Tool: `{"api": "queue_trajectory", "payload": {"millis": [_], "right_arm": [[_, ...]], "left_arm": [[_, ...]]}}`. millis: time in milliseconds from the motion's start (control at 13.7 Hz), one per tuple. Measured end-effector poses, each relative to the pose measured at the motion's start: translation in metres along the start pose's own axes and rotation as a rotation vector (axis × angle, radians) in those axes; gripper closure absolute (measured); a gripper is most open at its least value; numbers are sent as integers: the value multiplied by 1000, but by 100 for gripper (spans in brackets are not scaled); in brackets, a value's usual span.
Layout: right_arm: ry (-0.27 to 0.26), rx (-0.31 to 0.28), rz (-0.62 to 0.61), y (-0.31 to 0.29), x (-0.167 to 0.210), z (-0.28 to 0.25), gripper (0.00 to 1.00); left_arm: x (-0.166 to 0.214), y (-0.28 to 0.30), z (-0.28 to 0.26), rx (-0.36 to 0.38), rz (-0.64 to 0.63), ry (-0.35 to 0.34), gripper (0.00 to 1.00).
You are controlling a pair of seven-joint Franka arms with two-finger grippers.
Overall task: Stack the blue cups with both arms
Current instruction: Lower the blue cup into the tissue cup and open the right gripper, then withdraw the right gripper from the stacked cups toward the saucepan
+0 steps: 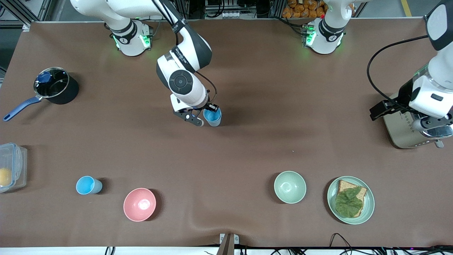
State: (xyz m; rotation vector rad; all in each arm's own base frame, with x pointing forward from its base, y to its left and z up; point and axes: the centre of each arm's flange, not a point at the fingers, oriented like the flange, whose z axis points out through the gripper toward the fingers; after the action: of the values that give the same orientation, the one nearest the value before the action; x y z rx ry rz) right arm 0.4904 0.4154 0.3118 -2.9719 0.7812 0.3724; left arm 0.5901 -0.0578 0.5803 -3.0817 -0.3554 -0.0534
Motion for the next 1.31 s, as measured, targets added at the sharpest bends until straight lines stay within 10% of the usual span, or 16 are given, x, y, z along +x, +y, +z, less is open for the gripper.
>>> {"api": "queue_trajectory", "payload": {"millis": [292,730,1314], "right_arm": [[-100,-90,-133,39,44,-59,0],[-59,-91,-488,172,132,-198,0],[29,-22,-599,305,174,-334,0]], "left_arm": [[-4,-8,-14,-3,-12,24,0],[-5,-38,-31,6,-10,40,0],[-8,-37,-30,9,8,29,0]]}}
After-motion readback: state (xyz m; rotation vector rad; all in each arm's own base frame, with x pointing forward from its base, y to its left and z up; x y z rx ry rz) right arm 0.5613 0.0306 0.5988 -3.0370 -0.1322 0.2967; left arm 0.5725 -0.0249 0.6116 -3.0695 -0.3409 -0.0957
